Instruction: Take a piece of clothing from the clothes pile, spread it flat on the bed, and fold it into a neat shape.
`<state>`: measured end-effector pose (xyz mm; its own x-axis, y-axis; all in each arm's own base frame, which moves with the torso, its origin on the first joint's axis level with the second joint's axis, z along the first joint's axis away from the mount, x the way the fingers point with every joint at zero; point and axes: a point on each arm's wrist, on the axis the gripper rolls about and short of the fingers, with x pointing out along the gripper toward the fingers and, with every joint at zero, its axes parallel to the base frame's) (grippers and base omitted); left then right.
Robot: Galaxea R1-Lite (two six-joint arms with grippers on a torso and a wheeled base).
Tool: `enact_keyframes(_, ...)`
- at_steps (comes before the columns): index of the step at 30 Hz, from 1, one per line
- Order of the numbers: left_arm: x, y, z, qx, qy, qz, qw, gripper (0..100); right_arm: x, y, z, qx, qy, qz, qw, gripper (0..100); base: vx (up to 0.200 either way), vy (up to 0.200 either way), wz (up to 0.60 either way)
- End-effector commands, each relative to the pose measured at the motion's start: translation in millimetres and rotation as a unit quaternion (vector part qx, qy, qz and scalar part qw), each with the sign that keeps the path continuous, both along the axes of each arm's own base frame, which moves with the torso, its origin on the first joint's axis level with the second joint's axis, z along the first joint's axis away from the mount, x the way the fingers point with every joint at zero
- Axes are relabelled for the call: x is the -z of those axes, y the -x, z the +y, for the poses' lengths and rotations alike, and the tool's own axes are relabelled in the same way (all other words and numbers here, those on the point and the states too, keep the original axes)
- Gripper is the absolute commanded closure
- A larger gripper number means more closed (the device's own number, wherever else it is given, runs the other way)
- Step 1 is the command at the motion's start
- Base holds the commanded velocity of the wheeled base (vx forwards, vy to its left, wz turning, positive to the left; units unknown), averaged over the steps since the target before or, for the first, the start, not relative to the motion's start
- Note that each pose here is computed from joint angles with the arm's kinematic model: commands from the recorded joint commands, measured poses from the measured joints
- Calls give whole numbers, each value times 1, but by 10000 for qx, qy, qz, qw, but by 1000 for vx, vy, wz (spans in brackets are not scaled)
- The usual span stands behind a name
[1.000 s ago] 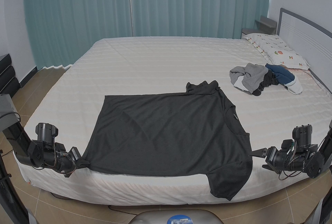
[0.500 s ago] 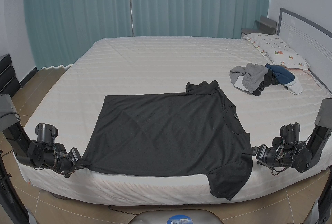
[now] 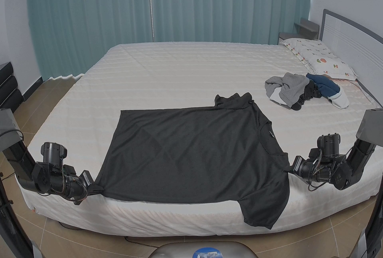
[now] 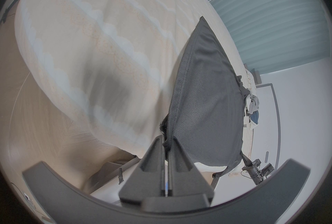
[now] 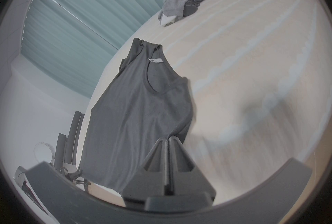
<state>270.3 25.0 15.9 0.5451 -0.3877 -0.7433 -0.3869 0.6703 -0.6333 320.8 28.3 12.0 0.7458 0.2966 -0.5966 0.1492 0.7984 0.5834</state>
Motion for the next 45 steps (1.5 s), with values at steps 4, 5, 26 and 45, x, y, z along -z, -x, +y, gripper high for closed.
enact_keyframes(4,0,0,0,-5,1,-6,10000,100,-2,-23,5,81,85,-290,9995,100,0,0,0)
enact_keyframes(5,0,0,0,-5,1,-6,10000,100,-2,-23,5,81,85,-290,9995,100,0,0,0)
enact_keyframes(26,0,-1,0,-10,5,-3,10000,100,-12,18,-16,-403,-29,-159,9991,0,0,0,0)
enact_keyframes(45,0,0,0,-10,4,-10,10000,100,15,55,-6,-1636,414,-165,9855,0,0,0,0)
